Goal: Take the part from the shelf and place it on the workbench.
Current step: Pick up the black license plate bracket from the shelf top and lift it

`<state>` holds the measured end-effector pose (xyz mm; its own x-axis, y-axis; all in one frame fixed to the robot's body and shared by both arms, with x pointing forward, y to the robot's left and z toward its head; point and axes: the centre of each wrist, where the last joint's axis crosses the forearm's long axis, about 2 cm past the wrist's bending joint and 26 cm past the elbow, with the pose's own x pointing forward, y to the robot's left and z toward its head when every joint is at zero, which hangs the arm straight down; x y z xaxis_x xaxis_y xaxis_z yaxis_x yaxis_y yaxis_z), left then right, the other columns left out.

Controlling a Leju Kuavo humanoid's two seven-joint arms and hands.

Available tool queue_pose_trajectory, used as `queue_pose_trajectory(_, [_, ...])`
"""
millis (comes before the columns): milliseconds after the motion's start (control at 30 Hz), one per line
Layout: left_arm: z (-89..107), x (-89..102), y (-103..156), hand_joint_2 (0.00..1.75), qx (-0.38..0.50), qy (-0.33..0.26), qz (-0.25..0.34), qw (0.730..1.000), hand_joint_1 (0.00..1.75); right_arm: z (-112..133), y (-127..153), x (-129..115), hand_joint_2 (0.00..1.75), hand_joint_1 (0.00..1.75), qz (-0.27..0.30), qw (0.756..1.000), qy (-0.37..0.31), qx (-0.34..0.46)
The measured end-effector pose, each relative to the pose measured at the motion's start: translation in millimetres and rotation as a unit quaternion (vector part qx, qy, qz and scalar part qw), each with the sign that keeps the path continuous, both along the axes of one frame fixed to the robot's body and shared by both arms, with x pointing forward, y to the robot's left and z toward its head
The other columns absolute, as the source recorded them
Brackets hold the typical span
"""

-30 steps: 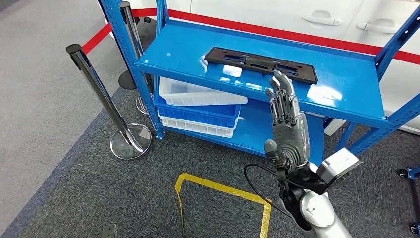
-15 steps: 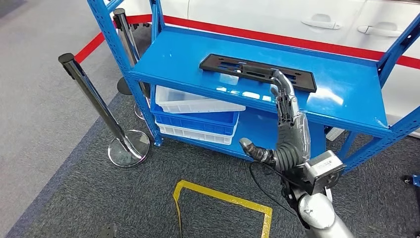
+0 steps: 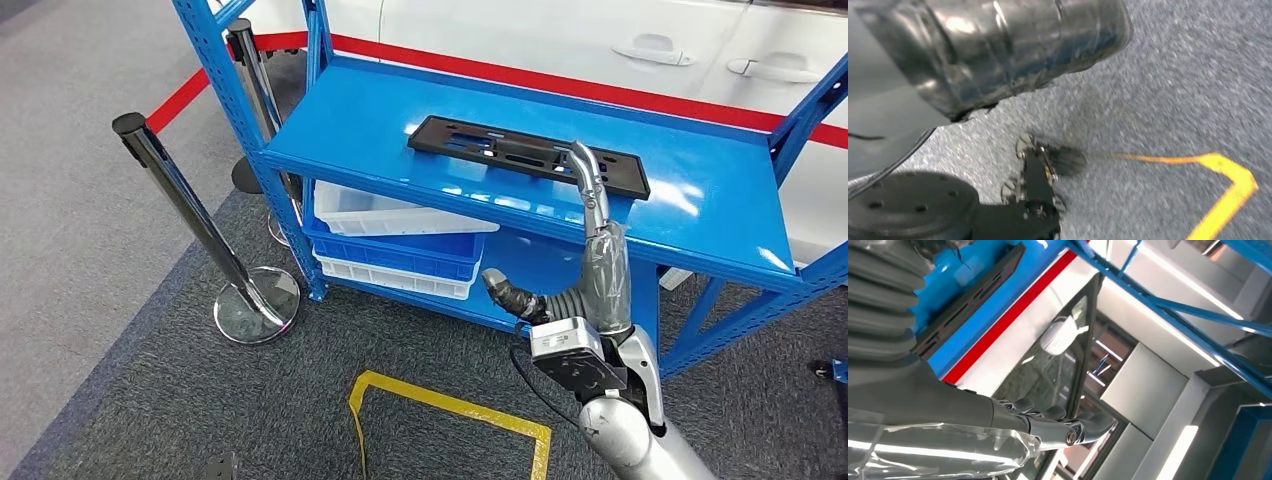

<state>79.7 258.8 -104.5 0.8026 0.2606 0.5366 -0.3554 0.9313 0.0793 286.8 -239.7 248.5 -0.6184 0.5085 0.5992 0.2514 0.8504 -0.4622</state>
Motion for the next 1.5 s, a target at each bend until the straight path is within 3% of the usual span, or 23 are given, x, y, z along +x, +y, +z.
queue_pose_trajectory(333, [0.1,0.3,0,0.00,0.000,0.004,0.001,1.000,0.00,-8,-5,1,0.00,0.00,-0.044,0.999,0.012,-0.014])
queue_pose_trajectory(1500, [0.4,1.3,-1,0.00,0.006,0.008,-0.010,1.000,0.00,-15,-11,2,0.00,0.00,-0.016,0.998,0.029,0.051])
